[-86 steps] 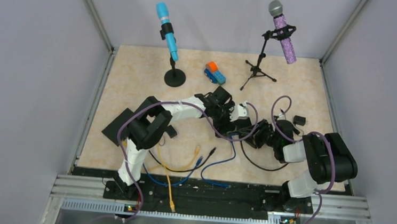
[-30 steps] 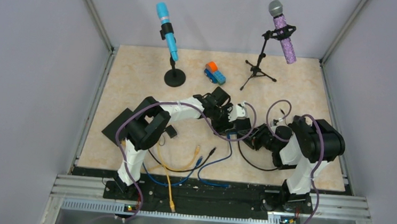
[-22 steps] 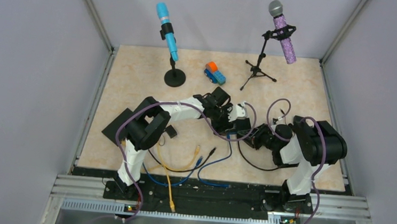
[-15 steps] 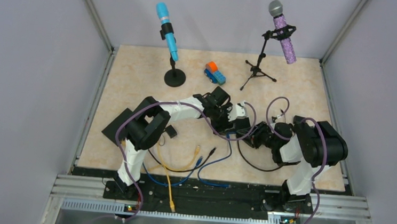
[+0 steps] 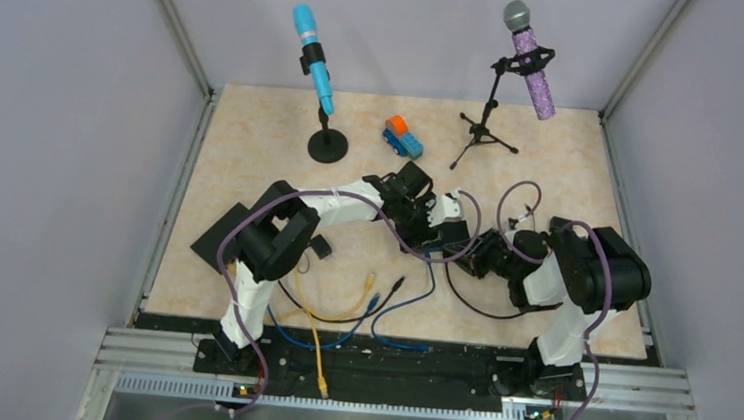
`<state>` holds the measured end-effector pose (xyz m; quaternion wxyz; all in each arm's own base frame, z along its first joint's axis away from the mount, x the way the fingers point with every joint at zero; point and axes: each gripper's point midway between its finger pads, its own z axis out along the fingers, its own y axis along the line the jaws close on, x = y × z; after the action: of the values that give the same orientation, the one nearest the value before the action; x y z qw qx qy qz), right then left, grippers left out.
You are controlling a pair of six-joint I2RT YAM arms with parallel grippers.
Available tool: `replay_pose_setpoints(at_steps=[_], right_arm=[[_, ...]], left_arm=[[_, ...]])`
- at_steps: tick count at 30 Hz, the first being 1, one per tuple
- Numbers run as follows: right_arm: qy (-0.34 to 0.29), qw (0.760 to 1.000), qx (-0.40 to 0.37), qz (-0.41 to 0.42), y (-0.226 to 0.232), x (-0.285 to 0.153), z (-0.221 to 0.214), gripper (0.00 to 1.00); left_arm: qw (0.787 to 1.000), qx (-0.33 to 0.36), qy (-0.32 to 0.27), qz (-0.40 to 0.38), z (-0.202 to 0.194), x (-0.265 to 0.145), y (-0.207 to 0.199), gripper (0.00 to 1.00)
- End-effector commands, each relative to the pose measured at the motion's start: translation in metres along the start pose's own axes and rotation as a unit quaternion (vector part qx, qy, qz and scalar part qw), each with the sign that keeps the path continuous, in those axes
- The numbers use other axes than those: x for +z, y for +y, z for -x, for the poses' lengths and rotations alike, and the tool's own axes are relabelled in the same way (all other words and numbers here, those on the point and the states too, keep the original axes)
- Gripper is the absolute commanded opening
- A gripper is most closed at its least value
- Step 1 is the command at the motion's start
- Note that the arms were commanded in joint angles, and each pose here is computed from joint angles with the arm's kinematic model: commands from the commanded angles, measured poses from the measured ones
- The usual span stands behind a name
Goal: Pull the plug from the switch port
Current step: Pull the connector from the switch port.
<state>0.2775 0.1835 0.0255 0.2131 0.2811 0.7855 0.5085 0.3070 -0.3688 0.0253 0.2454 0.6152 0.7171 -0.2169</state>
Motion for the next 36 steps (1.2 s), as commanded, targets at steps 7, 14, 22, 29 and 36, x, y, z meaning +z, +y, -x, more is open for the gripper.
replay_pose_setpoints(at_steps=[7,14,22,29,36], right_arm=[[0.001,1.0,0.012,0.023,-0.002,0.003,-0.007,0.33],[0.002,1.0,0.014,0.016,-0.011,-0.006,-0.015,0.39],[-0.002,0.999,0.026,0.031,-0.008,-0.003,-0.013,0.25],[-0.015,0.998,0.032,0.049,0.004,0.001,-0.004,0.35],[-0.019,0.999,0.025,0.034,0.001,0.003,-0.001,0.24]], left_arm=[[0.996,-0.041,0.049,-0.055,-0.028,0.008,-0.028,0.65],[0.996,-0.047,0.047,-0.059,-0.027,0.005,-0.025,0.64],[0.995,-0.042,0.056,-0.067,-0.033,0.002,-0.026,0.65],[0.995,-0.044,0.06,-0.069,-0.038,0.001,-0.029,0.64],[0.995,-0.043,0.058,-0.067,-0.035,0.001,-0.028,0.63]])
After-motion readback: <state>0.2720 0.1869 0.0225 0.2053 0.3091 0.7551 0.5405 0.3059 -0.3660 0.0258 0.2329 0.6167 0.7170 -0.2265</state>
